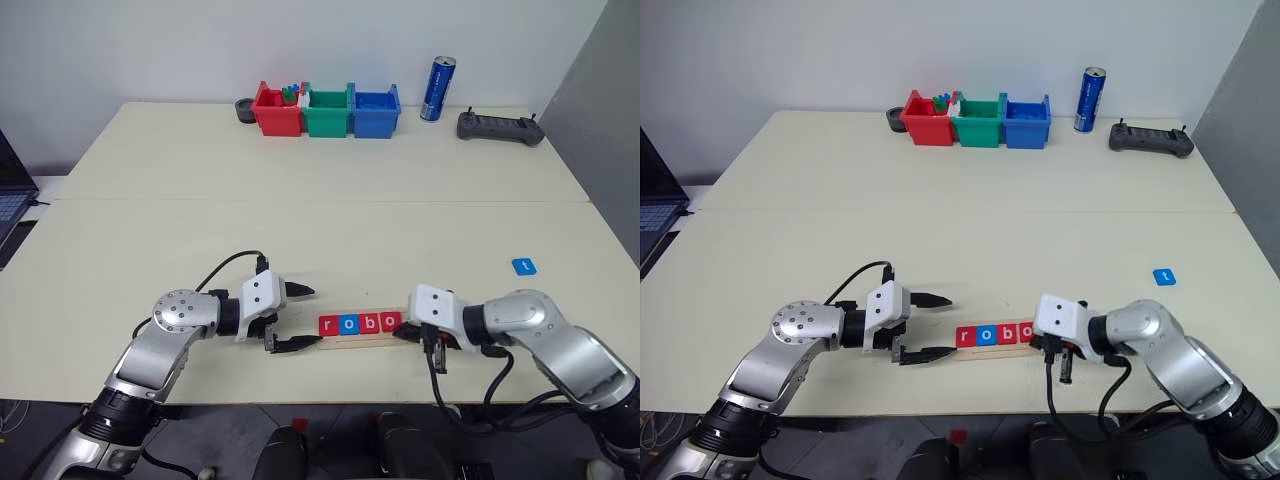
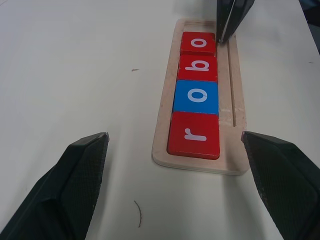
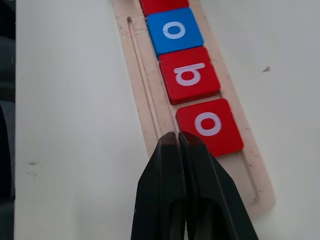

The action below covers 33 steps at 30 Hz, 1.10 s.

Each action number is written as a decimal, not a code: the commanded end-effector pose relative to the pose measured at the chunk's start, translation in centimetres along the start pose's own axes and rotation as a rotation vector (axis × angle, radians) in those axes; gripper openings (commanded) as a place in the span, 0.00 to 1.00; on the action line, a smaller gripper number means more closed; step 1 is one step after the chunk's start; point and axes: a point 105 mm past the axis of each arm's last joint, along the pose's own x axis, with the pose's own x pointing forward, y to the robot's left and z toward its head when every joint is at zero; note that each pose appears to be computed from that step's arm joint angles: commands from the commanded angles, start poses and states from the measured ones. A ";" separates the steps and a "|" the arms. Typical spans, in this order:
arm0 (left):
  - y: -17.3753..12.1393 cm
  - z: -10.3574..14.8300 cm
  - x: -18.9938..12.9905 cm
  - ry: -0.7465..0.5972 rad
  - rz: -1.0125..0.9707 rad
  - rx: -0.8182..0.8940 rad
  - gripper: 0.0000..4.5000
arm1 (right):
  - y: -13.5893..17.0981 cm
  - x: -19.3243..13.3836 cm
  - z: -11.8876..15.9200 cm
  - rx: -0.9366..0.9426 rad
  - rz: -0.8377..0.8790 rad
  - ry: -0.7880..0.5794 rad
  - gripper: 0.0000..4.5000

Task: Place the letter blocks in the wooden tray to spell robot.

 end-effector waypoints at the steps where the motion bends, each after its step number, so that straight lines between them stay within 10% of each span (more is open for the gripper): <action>1: 0.1 0.9 -0.2 -0.014 0.002 0.042 1.00 | -1.4 -1.1 0.5 -0.053 -0.061 0.006 0.02; 33: 0.0 0.4 -0.6 -0.002 0.005 0.031 1.00 | -2.1 0.3 1.5 -0.104 -0.036 -0.006 0.02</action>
